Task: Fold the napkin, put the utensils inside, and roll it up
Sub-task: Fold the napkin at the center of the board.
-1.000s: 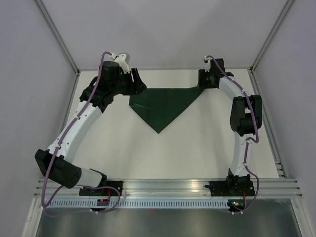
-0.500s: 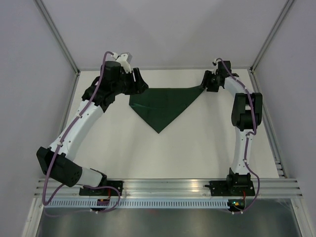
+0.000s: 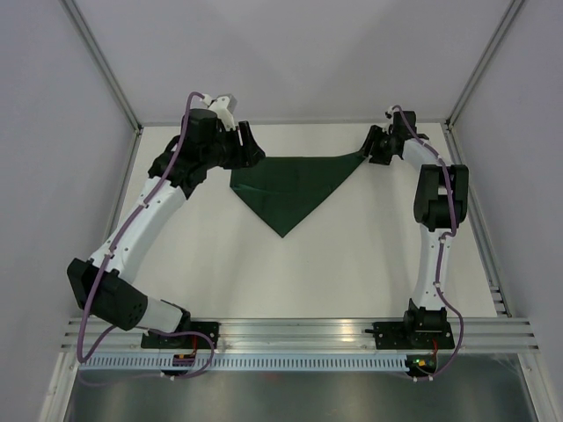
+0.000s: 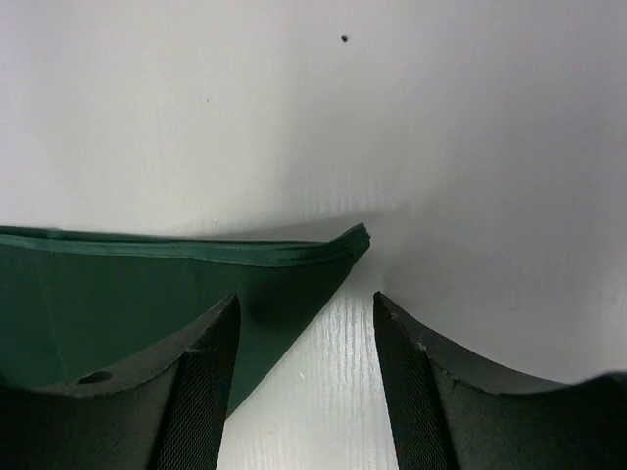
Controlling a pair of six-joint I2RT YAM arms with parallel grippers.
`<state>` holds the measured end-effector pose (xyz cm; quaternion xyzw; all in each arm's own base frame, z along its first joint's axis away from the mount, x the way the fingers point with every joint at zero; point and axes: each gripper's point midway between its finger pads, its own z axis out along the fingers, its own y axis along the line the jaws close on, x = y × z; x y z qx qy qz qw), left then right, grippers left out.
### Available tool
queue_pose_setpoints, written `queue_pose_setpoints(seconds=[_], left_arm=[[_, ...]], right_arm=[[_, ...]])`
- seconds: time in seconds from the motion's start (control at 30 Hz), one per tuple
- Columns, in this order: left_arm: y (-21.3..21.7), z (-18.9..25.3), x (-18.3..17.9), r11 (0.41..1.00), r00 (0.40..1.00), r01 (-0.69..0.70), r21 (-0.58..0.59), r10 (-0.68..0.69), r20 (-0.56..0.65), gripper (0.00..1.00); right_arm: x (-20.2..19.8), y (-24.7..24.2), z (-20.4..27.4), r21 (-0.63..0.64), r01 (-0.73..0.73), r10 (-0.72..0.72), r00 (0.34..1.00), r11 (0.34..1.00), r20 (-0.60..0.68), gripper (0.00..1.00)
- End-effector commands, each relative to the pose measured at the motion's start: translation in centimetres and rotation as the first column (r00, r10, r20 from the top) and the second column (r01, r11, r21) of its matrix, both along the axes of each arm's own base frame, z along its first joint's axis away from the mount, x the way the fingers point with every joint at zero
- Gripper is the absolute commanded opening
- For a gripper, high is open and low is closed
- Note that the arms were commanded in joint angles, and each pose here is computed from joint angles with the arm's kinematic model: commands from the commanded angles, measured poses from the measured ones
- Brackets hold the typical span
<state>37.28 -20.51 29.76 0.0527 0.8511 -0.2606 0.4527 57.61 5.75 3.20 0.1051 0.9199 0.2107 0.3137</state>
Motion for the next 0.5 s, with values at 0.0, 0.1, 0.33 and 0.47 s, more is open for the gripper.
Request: queue_pose_setpoints(seconds=[0.0,0.1,0.33,0.47], left_arm=[[-0.7,0.4,0.3,0.999,1.0,0.009,-0.035,-0.009,0.007,0.64],[-0.8,0.3,0.4,0.999,1.0,0.012,-0.033,-0.012,0.007,0.64],[-0.8,0.1,0.6,1.0,1.0,0.009,-0.027,-0.009,0.002,0.64],[-0.9,-0.2,0.8,1.0,1.0,0.012,-0.024,-0.012,-0.005,0.64]], right_arm=[[1.0,-0.6,-0.3,0.064,0.079,-0.078,0.997,0.995,-0.024,0.63],[1.4,-0.7,-0.6,0.069,0.084,-0.083,0.996,0.994,-0.02,0.63],[2.1,-0.3,-1.4,0.1,0.097,-0.095,0.995,0.99,-0.023,0.58],[2.2,-0.2,-1.8,0.112,0.096,-0.093,0.995,0.989,-0.027,0.48]])
